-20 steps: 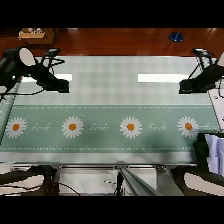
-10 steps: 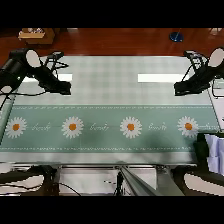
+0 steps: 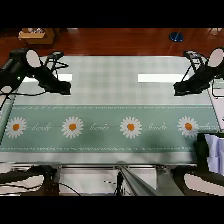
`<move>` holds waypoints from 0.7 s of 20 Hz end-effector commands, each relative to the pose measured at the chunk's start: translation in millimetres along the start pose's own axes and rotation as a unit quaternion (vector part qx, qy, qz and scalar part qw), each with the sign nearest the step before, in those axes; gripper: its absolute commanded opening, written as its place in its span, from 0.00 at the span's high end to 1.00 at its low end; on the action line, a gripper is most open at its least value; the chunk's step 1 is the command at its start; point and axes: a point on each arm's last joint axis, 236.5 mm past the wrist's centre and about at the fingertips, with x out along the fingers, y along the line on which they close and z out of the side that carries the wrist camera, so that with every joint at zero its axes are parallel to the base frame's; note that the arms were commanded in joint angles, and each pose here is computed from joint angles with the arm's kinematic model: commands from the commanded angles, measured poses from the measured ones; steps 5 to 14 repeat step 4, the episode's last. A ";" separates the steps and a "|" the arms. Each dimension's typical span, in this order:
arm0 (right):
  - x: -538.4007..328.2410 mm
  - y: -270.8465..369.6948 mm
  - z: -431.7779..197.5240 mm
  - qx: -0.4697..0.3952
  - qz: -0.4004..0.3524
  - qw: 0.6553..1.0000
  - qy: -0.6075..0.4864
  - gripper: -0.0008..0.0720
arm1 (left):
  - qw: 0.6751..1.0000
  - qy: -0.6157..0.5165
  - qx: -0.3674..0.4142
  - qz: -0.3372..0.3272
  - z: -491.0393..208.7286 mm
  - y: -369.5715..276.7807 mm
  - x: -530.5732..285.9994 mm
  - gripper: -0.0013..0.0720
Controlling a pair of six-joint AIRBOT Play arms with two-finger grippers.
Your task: Fold the shirts.
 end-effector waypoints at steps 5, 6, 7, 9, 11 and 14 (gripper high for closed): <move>-0.3 0.5 0.4 -0.001 0.000 1.000 -0.001 0.37 | 1.000 0.000 0.000 0.000 -0.1 -0.2 0.3 0.26; -0.3 0.5 0.4 -0.001 0.000 1.000 -0.001 0.37 | 1.000 0.000 0.000 0.000 -0.1 -0.2 0.3 0.26; -0.3 0.5 0.4 -0.001 0.000 1.000 -0.001 0.37 | 1.000 0.000 0.000 0.000 -0.1 -0.2 0.3 0.26; -0.3 0.5 0.4 -0.001 0.000 1.000 -0.001 0.37 | 1.000 0.000 0.000 0.000 -0.1 -0.2 0.3 0.26; -0.3 0.5 0.4 -0.001 0.000 1.000 -0.001 0.37 | 1.000 0.000 0.000 0.000 -0.1 -0.2 0.3 0.26; -0.3 0.5 0.4 -0.001 0.000 1.000 -0.001 0.37 | 1.000 0.000 0.000 0.000 -0.1 -0.2 0.3 0.26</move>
